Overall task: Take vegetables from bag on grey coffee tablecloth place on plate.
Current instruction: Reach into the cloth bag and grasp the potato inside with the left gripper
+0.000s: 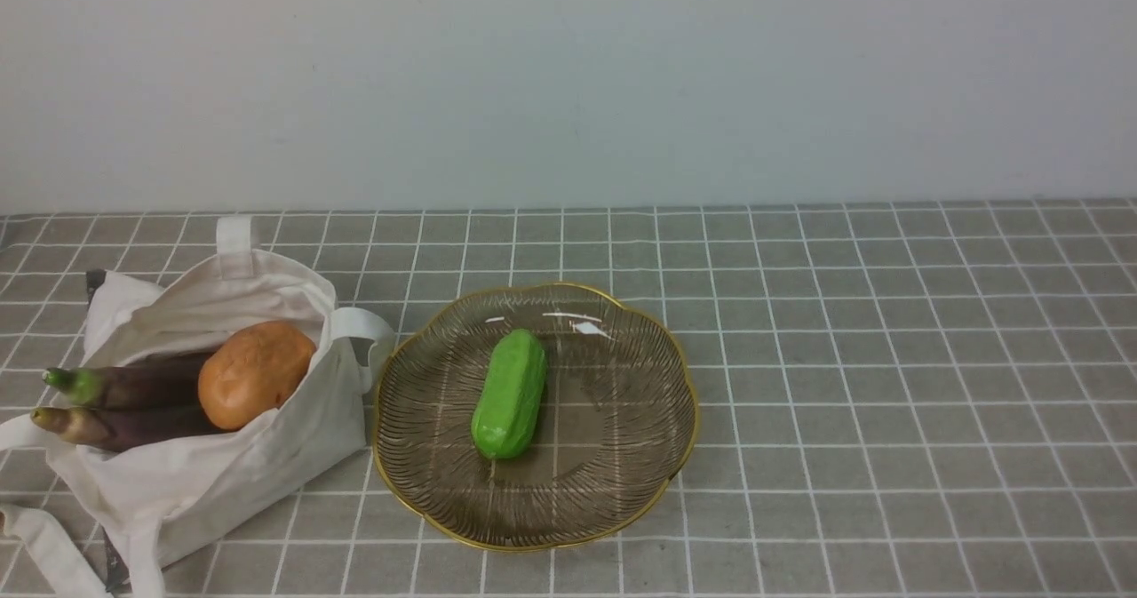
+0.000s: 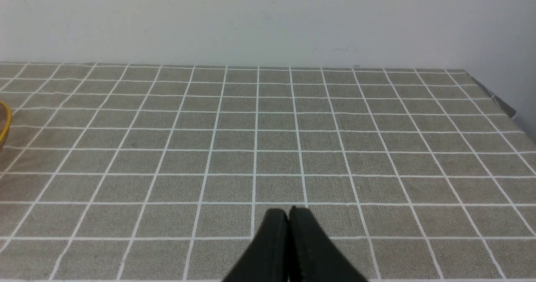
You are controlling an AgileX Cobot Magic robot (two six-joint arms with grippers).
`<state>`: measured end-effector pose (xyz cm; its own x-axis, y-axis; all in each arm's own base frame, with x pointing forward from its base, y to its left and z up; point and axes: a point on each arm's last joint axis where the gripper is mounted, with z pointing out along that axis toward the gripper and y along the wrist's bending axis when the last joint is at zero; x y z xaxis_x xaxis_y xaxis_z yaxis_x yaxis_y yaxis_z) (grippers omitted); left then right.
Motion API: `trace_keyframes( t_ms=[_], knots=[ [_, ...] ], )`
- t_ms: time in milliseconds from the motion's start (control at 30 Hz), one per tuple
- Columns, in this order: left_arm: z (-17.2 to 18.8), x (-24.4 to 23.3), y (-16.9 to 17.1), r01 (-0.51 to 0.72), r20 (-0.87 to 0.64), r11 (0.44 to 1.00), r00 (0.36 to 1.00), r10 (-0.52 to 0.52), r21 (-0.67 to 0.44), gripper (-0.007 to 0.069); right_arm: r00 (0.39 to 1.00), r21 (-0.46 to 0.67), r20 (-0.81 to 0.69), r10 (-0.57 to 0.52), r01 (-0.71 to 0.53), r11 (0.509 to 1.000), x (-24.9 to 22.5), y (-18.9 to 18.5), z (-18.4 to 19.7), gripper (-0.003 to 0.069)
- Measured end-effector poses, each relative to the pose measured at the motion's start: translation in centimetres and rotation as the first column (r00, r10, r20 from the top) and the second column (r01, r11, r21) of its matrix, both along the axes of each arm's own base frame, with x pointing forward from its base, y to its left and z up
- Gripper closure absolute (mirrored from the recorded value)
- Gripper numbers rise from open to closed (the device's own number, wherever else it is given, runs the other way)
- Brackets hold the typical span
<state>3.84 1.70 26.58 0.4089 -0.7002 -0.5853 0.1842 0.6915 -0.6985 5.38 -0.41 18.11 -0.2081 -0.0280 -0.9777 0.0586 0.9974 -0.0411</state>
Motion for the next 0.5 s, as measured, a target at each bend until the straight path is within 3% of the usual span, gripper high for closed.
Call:
trace_keyframes(
  t_ms=[67,100,133,167,200,233,267,300,367,500],
  knots=[
    [4.5,-0.7,-0.9,0.023,0.007,0.982,1.0,-0.025,0.186,0.063,1.0,0.0,0.0,0.0,0.0,1.0,0.0,0.0,0.0,0.0672],
    [4.9,-0.9,-0.9,0.014,0.02,0.979,1.0,-0.018,0.203,0.063,1.0,0.0,0.0,0.0,0.0,1.0,0.0,0.0,0.0,0.0672],
    [6.0,-0.7,-1.4,0.049,-0.037,0.961,0.999,-0.04,0.271,0.063,1.0,0.0,0.0,0.0,0.0,1.0,0.0,0.0,0.0,0.0672],
    [8.4,-0.1,-2.2,0.118,-0.145,0.91,0.987,-0.065,0.398,0.063,1.0,0.0,0.0,0.0,0.0,1.0,0.0,0.0,0.0,0.0672],
    [8.9,0.7,-2.6,0.195,-0.256,0.877,0.963,-0.086,0.439,0.063,1.0,0.0,0.0,0.0,0.0,1.0,0.0,0.0,0.0,0.0672],
    [9.8,1.6,-3.0,0.197,-0.33,0.863,0.943,-0.038,0.464,0.063,1.0,0.0,0.0,0.0,0.0,1.0,0.0,0.0,0.0,0.0672],
    [10.2,3.0,-3.4,0.358,-0.478,0.791,0.873,-0.095,0.496,0.063,1.0,0.0,0.0,0.0,0.0,1.0,0.0,0.0,0.0,0.0672],
    [10.0,4.4,-3.7,0.451,-0.6,0.754,0.794,-0.096,0.478,0.063,1.0,0.0,0.0,0.0,0.0,1.0,0.0,0.0,0.0,0.0672],
    [10.3,6.4,-3.9,0.569,-0.747,0.695,0.662,-0.069,0.44,0.063,1.0,0.0,0.0,0.0,0.0,1.0,0.0,0.0,0.0,0.0672],
    [9.6,11.8,-4.0,0.752,-0.951,0.614,0.308,-0.009,0.238,0.063,1.0,0.0,0.0,0.0,0.0,1.0,0.0,0.0,0.0,0.0672]
  ],
)
